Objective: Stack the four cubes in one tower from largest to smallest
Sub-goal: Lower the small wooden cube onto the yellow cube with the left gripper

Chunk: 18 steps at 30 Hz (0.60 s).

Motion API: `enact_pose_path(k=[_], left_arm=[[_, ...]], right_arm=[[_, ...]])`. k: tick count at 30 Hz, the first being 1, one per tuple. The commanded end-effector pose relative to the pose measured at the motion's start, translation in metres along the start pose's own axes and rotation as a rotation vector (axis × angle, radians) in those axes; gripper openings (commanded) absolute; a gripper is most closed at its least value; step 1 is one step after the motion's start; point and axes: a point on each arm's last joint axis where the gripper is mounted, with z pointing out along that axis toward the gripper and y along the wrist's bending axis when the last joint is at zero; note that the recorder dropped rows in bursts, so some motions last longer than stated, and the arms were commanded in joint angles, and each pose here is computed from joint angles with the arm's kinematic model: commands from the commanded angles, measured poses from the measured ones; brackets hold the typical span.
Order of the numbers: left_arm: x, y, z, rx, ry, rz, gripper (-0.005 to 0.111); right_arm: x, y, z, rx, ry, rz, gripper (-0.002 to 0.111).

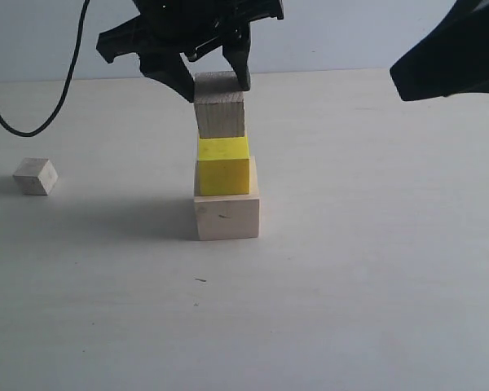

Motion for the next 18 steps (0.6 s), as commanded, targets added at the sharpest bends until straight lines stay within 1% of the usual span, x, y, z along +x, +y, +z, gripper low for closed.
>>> enact_pose_path(k=[1, 4, 11, 18], left_arm=[[0.0, -0.002, -0.001, -0.005, -0.01, 0.011, 0.0], [-0.001, -0.002, -0.001, -0.006, -0.011, 0.011, 0.0], [-0.002, -0.001, 0.013, -0.024, 0.015, 0.011, 0.0], [-0.002, -0.001, 0.015, -0.027, 0.019, 0.021, 0.0]], right_arm=[[0.0, 0.0, -0.001, -0.006, -0.017, -0.009, 0.0], [0.0, 0.0, -0.001, -0.006, -0.017, -0.009, 0.0], [0.0, 0.001, -0.001, -0.006, -0.017, -0.011, 0.0], [0.0, 0.001, -0.001, -0.007, -0.021, -0.011, 0.0]])
